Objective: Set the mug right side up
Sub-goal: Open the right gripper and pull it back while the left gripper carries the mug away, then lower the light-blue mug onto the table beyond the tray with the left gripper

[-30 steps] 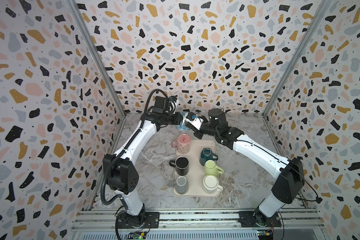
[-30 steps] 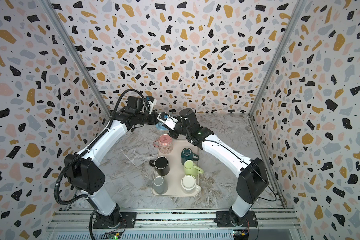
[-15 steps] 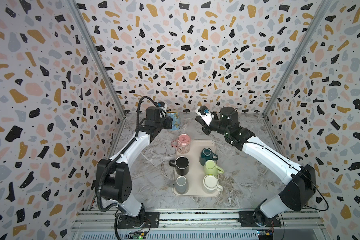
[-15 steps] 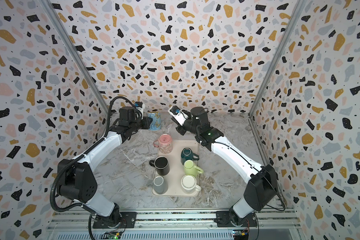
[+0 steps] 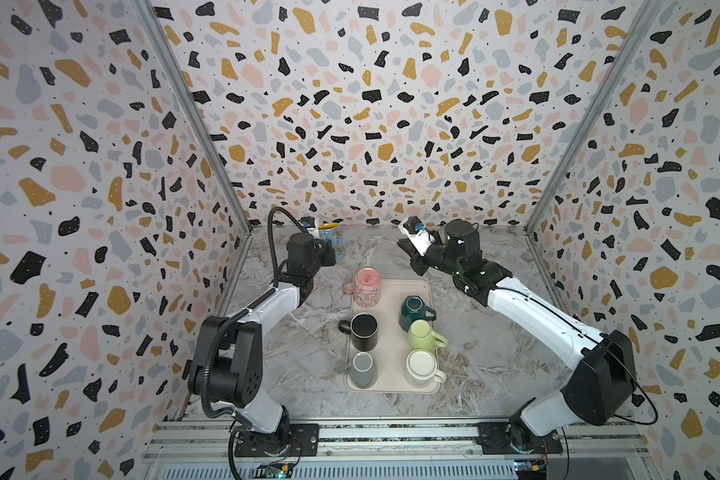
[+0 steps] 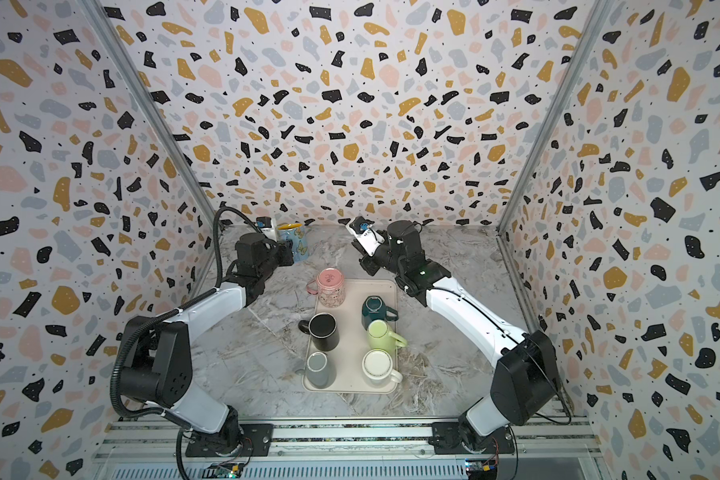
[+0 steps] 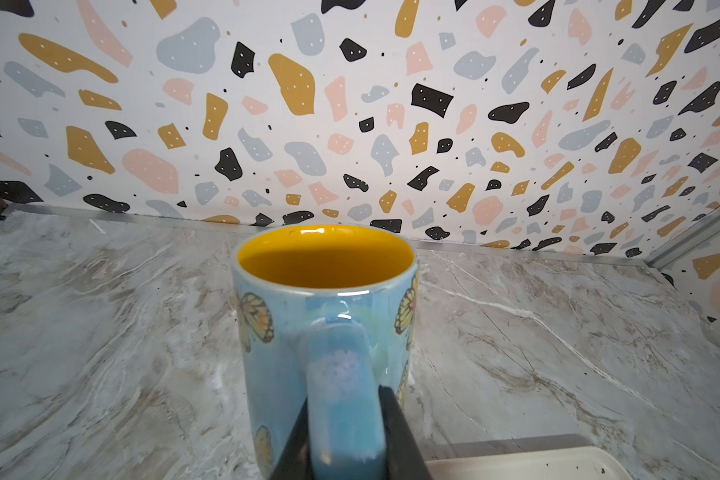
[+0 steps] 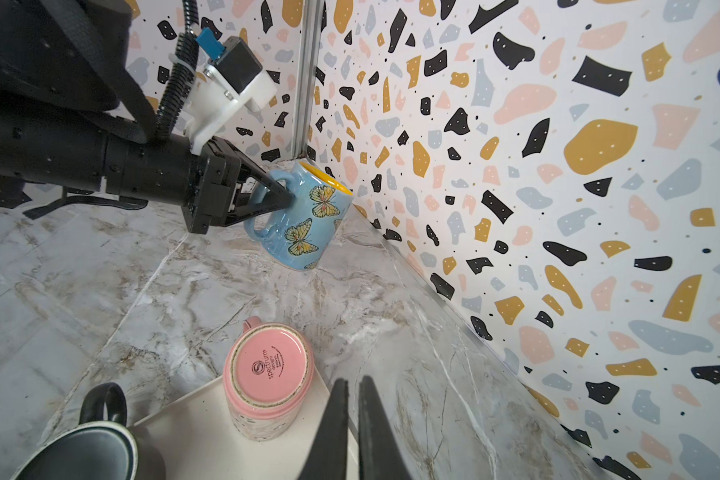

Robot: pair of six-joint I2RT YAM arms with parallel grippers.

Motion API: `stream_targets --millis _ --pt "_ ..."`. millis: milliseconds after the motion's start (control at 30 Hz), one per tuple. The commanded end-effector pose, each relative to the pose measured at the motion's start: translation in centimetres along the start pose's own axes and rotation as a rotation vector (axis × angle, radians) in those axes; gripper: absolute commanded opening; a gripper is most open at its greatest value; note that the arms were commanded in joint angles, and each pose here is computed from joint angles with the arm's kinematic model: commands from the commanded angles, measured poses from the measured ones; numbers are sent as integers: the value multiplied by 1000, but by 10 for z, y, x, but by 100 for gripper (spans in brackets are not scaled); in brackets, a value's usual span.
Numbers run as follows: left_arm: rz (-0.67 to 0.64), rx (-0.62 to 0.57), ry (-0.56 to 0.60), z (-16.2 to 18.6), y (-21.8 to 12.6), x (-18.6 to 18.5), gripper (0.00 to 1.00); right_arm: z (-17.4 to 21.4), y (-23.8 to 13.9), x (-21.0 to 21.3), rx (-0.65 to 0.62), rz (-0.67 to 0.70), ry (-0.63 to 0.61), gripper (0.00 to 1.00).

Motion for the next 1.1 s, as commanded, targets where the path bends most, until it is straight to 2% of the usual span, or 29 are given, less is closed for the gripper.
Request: stream_targets --millis 0,667,1067 --pt "121 -296 21 -52 -13 -24 0 -15 -16 -9 -53 46 2 10" --pt "54 -272 35 -17 22 2 0 0 -16 -3 -41 35 43 10" --pt "64 -262 23 -2 47 9 0 4 -19 -2 -25 46 51 9"
Point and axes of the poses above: each gripper's point midway between its finger pads, its own y axis out along the fingers, its own x axis along the line the jaws close on, z = x × y, the point moved 7 cm from there along -y, back along the fingers, and after that the axes turned 15 degrees about -y, right-handed, at the moved point
